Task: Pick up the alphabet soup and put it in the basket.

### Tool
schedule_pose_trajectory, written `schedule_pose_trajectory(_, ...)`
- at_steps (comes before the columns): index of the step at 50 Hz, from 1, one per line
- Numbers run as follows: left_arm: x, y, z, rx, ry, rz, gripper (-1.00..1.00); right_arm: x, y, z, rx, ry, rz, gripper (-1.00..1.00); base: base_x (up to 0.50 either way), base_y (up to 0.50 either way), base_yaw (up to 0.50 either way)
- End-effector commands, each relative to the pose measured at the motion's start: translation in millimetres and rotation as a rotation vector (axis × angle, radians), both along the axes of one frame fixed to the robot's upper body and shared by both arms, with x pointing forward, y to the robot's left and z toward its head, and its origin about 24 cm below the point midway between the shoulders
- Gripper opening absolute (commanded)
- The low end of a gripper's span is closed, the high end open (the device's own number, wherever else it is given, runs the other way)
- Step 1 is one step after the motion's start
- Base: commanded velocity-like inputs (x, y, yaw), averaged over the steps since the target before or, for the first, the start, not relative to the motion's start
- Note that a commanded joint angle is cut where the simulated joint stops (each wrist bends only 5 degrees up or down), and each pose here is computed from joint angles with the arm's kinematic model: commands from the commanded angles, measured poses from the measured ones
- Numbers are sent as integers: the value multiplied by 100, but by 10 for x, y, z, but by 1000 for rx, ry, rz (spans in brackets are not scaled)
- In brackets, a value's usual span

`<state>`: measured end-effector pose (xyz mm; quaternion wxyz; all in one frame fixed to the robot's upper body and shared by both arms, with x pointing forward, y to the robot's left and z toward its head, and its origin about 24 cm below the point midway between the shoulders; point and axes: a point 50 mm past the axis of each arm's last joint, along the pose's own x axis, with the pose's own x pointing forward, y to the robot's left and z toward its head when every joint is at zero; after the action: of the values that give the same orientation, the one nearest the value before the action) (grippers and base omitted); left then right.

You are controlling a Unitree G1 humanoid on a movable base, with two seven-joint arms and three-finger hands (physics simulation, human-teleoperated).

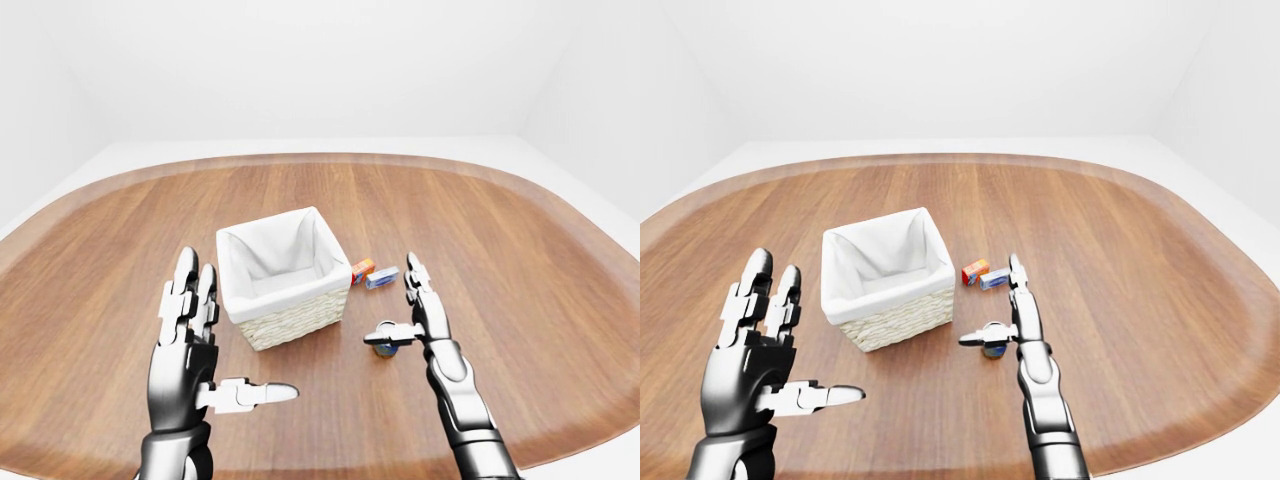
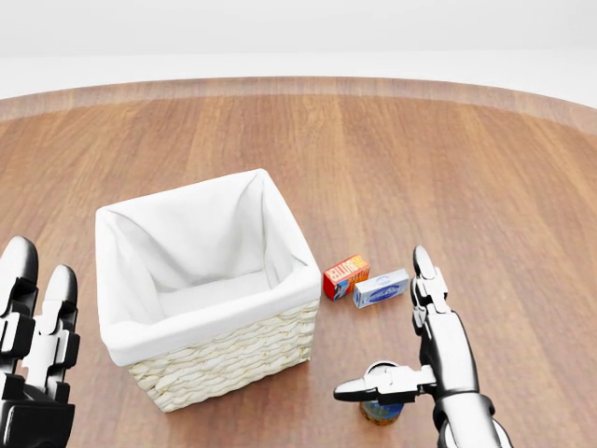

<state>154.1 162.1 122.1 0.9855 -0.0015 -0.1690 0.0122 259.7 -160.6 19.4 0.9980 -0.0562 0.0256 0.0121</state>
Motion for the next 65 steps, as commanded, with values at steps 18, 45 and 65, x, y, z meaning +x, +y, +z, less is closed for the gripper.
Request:
schedule_pose_trajectory(18, 16, -20, -23, -1, 9, -7, 100, 256, -125, -565, -106, 299, -92, 100, 0, 0, 0)
schedule_pose_trajectory(45, 45, -9, -20, -5, 1, -6, 100, 222, -72, -869, -201, 487, -103, 100, 0, 0, 0)
schedule_pose_trajectory(65, 30, -27, -19, -20, 10, -37, 100, 162, 54, -998, -317, 565, -86, 100, 0, 0, 0)
